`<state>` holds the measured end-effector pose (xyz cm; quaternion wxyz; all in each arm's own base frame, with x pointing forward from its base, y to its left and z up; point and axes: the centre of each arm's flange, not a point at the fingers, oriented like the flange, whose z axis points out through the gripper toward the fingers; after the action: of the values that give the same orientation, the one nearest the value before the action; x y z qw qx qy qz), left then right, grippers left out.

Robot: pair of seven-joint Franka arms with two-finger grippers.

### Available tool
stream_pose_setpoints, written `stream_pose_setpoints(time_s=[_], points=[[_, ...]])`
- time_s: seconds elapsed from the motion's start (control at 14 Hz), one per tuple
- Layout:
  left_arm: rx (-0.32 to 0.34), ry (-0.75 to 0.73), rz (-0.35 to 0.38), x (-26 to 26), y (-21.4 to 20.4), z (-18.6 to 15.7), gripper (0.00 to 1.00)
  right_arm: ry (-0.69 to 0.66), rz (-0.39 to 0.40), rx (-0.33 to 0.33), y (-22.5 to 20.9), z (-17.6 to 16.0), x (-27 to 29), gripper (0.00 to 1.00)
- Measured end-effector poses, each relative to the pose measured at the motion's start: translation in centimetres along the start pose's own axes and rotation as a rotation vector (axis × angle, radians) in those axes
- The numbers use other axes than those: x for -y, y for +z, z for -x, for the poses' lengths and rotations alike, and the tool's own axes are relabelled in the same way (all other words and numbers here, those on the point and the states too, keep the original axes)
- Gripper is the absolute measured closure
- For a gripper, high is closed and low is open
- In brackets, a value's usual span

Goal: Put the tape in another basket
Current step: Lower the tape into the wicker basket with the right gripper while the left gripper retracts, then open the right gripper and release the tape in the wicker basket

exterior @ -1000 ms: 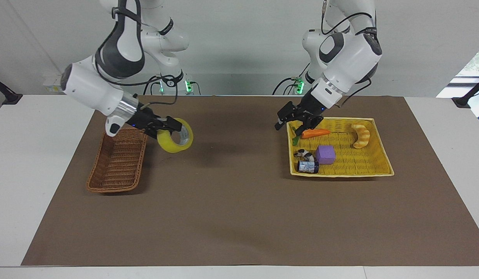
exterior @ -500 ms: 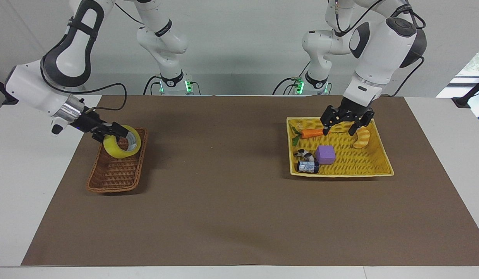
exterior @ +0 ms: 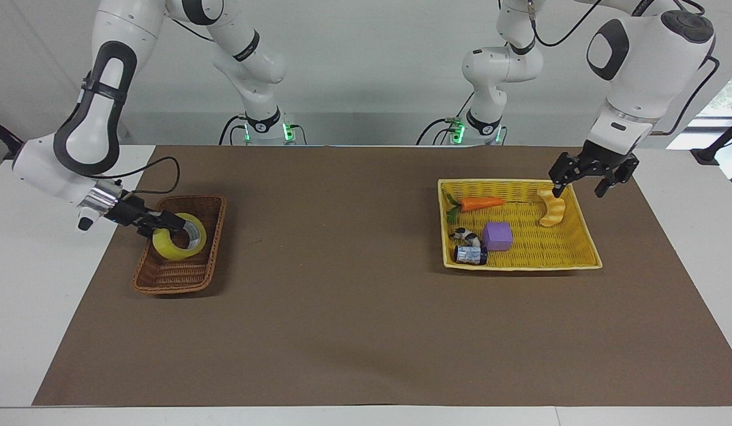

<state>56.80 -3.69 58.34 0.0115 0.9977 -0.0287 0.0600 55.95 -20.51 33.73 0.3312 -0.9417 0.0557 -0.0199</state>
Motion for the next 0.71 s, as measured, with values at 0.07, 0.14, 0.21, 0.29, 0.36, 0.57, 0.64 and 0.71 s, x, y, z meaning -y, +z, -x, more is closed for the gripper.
stream_pose_setpoints(time_s=[0.07, 0.14, 0.21, 0.29, 0.36, 0.57, 0.64, 0.71], points=[[0.009, 0.010, 0.000, 0.1, -0.1, 0.1, 0.00, -0.010, -0.002, 0.000, 0.1, 0.0, 0.0, 1.00], [0.026, 0.018, 0.000, 0.2, -0.1, 0.3, 0.00, -0.027, -0.010, -0.003, 0.2, 0.0, 0.0, 1.00], [0.041, 0.020, 0.000, 0.3, -0.5, 0.4, 0.00, -0.038, -0.021, -0.006, 0.4, 0.1, 0.0, 1.00], [0.056, 0.021, 0.000, 0.4, -1.1, 0.6, 0.00, -0.046, -0.029, -0.007, 0.6, 0.2, -0.1, 1.00], [0.078, 0.021, 0.001, 0.6, -1.9, 0.7, 0.00, -0.052, -0.034, -0.005, 0.9, 0.4, -0.2, 1.00], [0.103, 0.047, 0.004, 0.7, -2.8, 0.6, 0.00, -0.091, -0.037, 0.000, 1.5, 0.8, -0.6, 0.93], [0.106, 0.052, 0.004, 0.9, -2.6, 0.6, 0.00, -0.111, -0.036, -0.005, 1.7, 0.9, -0.8, 0.83], [0.108, 0.048, 0.004, 1.2, -2.5, 0.5, 0.00, -0.124, -0.035, -0.012, 1.8, 0.9, -0.9, 0.70]])
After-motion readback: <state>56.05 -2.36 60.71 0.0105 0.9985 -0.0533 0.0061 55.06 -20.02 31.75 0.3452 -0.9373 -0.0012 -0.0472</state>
